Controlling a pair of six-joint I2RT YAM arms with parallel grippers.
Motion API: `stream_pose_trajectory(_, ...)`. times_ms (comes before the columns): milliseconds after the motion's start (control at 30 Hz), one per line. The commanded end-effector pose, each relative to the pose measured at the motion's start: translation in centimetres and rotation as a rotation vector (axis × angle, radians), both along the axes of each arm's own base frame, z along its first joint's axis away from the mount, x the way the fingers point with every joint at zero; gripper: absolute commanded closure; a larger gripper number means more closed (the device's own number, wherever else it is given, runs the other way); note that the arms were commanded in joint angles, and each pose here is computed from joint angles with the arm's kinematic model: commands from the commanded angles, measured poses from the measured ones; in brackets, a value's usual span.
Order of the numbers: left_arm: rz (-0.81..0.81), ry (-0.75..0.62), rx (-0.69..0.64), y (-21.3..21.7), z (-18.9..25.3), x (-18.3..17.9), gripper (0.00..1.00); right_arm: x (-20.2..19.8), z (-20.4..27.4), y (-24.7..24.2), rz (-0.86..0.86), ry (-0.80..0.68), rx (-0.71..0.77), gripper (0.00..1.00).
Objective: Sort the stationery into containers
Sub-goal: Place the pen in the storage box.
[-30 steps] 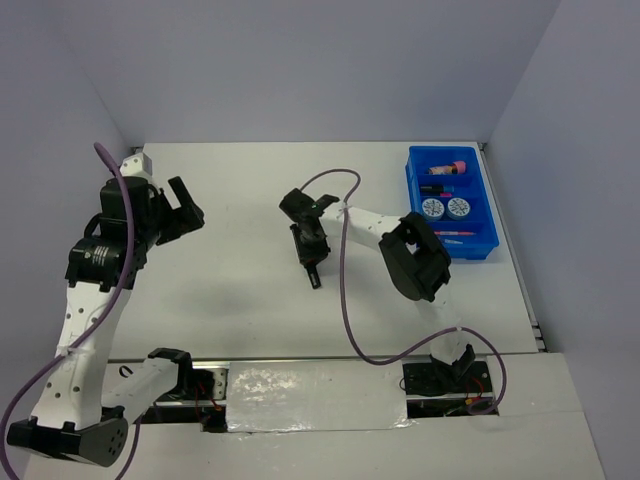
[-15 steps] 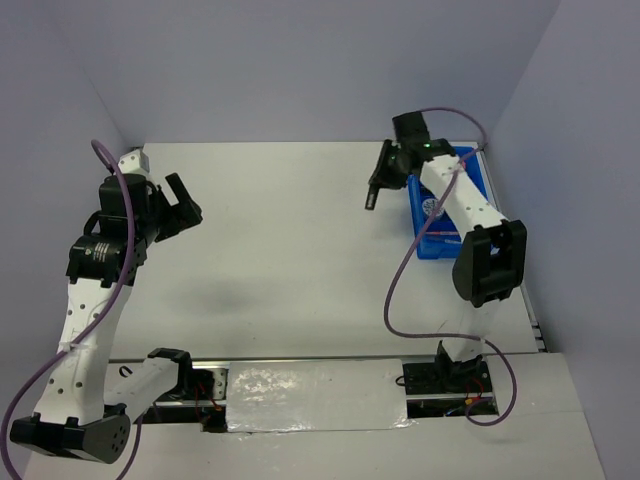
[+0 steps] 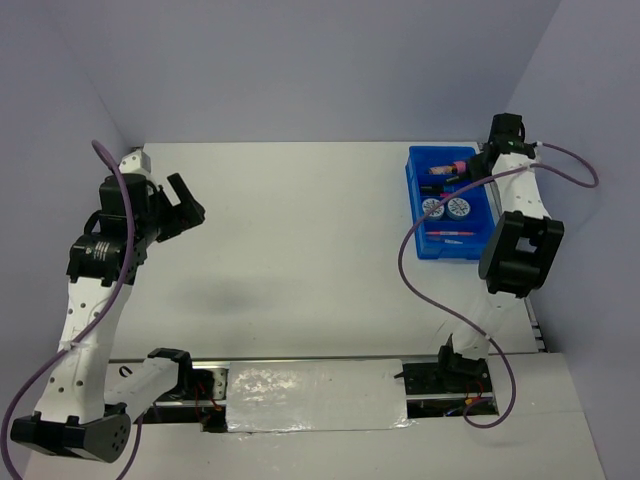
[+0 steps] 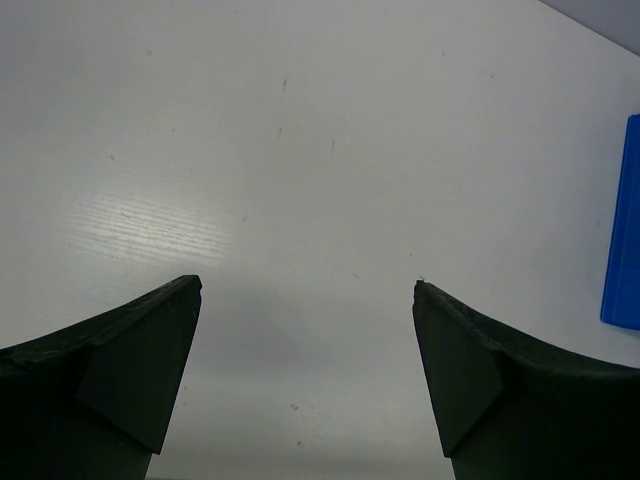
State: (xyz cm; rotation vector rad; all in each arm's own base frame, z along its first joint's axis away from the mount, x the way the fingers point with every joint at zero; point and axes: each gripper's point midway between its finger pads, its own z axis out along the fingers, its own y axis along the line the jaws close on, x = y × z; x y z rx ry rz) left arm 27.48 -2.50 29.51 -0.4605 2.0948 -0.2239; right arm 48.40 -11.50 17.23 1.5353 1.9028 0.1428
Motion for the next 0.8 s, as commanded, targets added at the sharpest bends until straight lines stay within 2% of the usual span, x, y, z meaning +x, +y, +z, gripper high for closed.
stream_pose_trajectory(0,-0.009,-0.036,-0.033,-0.4,0.8,0.6,0.01,2.7,-0.4,-0.7,-0.102,-0.07,0.068,0.98)
stream_pose_trajectory(167,0.009,-0.024,-0.023,-0.1,0.4,1.1,0.01,5.3,-2.6,-0.9,-0.093,-0.051,0.113,0.96)
stream_pose_trajectory(367,0.024,-0.024,-0.023,0.0,0.2,1.8,0.01,6.6,-3.9,-0.7,-0.09,-0.065,0.146,0.83)
stream_pose_trajectory(467,0.025,-0.028,-0.028,-0.1,0.1,2.0,0.01,6.5,-4.3,-0.7,-0.081,-0.06,0.142,0.63)
stream_pose_trajectory(567,0.025,-0.031,-0.031,-0.1,0.0,2.2,0.01,6.6,-3.9,-0.6,-0.058,-0.07,0.131,0.54)
stream_pose_trajectory(633,0.024,-0.027,-0.028,-0.1,-0.3,2.2,0.01,6.8,-3.6,-0.4,-0.036,-0.079,0.128,0.52)
stream_pose_trajectory(667,0.024,-0.022,-0.027,-0.1,-0.5,2.4,0.01,6.7,-3.7,-0.4,-0.028,-0.069,0.126,0.39)
stream_pose_trajectory(767,0.018,-0.01,-0.019,-0.1,-0.8,2.6,0.01,6.6,-3.6,-0.3,-0.005,-0.056,0.121,0.35)
